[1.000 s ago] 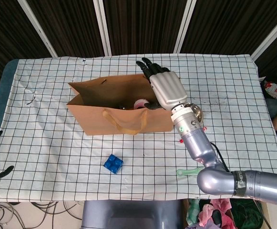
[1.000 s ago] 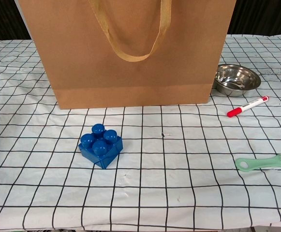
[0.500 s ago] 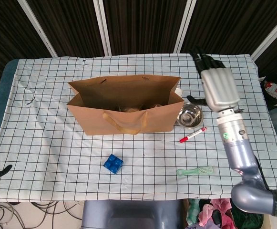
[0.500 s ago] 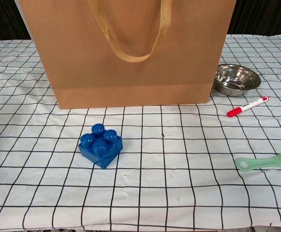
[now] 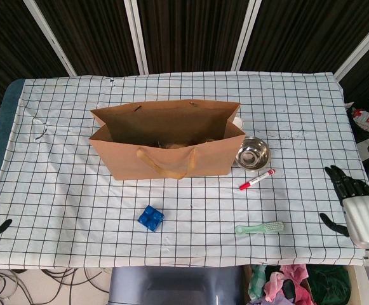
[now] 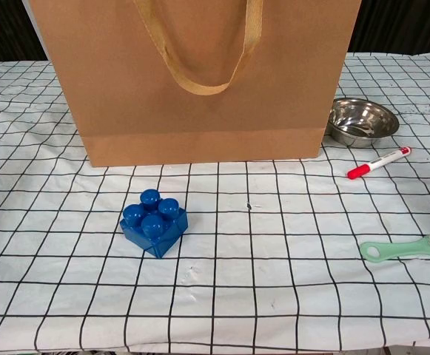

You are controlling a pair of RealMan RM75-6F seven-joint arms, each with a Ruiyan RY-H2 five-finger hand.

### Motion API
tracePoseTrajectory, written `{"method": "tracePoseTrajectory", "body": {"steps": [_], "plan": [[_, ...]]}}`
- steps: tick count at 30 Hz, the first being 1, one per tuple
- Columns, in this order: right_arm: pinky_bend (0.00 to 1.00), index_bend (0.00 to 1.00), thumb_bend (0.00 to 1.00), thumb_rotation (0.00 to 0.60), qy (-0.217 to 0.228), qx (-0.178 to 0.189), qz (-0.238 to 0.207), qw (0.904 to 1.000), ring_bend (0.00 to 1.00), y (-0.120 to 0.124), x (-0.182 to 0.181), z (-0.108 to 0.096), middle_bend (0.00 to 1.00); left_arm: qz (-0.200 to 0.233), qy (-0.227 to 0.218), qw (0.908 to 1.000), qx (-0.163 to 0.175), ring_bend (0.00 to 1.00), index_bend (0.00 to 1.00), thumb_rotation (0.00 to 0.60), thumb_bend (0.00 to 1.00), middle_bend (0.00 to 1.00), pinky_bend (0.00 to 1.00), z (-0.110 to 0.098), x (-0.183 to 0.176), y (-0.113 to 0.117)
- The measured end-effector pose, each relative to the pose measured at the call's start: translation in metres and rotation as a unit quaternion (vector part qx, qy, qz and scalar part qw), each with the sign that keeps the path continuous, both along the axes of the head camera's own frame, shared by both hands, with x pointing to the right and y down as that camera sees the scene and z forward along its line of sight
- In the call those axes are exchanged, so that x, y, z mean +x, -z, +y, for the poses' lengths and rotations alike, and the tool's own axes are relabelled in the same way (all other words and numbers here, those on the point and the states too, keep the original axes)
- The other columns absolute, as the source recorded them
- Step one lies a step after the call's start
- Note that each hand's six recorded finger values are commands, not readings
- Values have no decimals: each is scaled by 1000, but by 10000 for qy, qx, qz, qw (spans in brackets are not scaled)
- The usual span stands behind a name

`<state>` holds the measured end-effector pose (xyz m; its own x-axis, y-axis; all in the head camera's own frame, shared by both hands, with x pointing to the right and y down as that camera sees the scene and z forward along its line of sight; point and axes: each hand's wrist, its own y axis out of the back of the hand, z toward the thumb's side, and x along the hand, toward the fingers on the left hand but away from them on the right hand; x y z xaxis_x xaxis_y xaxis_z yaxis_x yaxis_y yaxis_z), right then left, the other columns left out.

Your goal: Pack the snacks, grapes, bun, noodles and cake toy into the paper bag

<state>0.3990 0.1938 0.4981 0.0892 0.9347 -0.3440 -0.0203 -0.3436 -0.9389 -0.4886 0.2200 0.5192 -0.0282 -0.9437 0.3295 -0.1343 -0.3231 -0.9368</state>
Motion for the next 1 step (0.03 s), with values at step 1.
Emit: {"method": "tracePoseTrajectory", "body": {"steps": [1], "plan": [[238,42,151,600,-23,-65,35,10000,199,-8,4,9,76,-17,4,10000,-27,0,39,600,87,0,0,0,0,0]]}}
